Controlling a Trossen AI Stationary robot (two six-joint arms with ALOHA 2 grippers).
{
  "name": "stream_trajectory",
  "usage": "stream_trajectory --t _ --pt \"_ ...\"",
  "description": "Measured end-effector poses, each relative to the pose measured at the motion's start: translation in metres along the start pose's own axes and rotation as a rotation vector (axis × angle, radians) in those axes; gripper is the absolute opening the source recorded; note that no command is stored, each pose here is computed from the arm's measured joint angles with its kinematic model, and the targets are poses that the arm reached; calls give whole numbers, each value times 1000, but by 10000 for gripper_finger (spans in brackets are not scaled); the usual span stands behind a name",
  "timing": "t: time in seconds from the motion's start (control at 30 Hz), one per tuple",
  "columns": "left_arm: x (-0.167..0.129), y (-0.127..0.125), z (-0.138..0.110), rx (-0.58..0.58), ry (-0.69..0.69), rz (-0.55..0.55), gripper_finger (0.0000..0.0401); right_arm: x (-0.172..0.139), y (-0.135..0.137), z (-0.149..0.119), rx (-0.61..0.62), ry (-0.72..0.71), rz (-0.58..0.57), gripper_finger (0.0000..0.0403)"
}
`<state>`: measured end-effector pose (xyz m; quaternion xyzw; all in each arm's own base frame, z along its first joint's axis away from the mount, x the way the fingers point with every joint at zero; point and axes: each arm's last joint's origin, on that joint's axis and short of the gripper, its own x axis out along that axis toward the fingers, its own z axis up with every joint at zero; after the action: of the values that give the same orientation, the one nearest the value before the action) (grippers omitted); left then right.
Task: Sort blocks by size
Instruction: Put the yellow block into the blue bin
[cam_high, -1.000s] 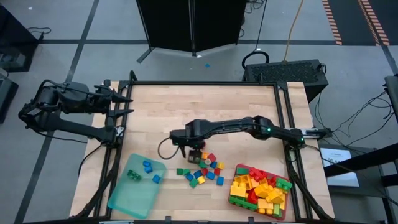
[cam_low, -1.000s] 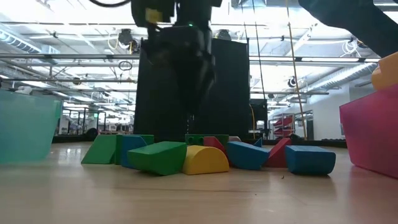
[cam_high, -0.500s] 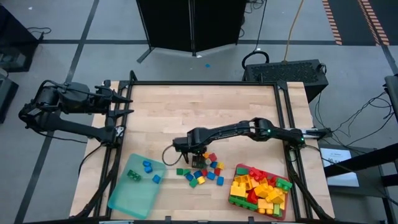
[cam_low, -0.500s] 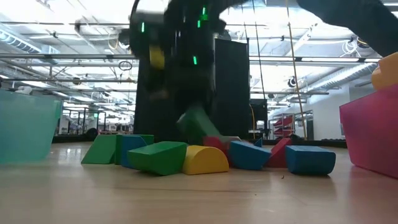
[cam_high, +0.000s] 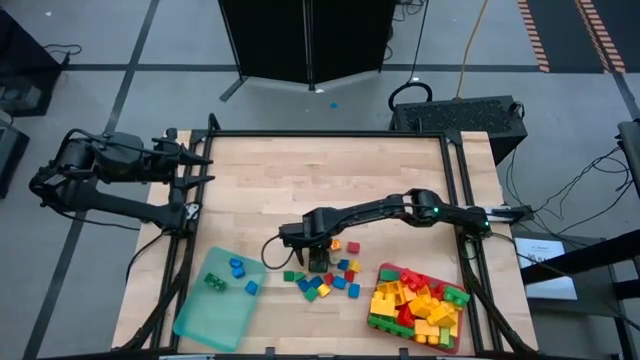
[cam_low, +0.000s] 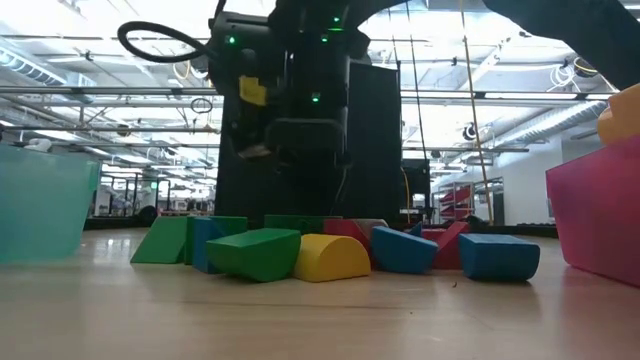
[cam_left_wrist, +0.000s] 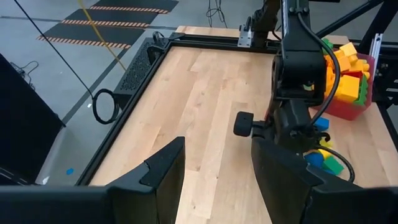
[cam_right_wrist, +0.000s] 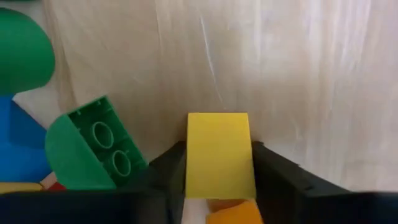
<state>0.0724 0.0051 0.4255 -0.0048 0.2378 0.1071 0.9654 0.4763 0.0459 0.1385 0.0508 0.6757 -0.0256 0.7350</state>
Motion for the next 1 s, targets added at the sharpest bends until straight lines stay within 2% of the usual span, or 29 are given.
stream_trajectory --t 0.07,0.33,0.47,0.63,0.83,0.9,1.0 --pt "0 0 0 0 0 0 187 0 0 0 -11 -4 -5 115" --pt "0 0 0 5 0 1 187 -8 1 5 -15 -16 -14 115" --pt "0 0 0 5 0 4 187 -32 2 22 -8 -144 -12 115" --pt "0 1 0 7 -1 18 187 -82 14 49 -16 -446 74 115" --pt "0 1 0 7 -1 19 187 -114 42 76 -112 -858 288 115" --pt "0 1 0 7 -1 24 187 -119 51 82 -149 -965 345 115" --pt "0 1 0 7 -1 26 187 -109 60 88 -201 -1010 423 115"
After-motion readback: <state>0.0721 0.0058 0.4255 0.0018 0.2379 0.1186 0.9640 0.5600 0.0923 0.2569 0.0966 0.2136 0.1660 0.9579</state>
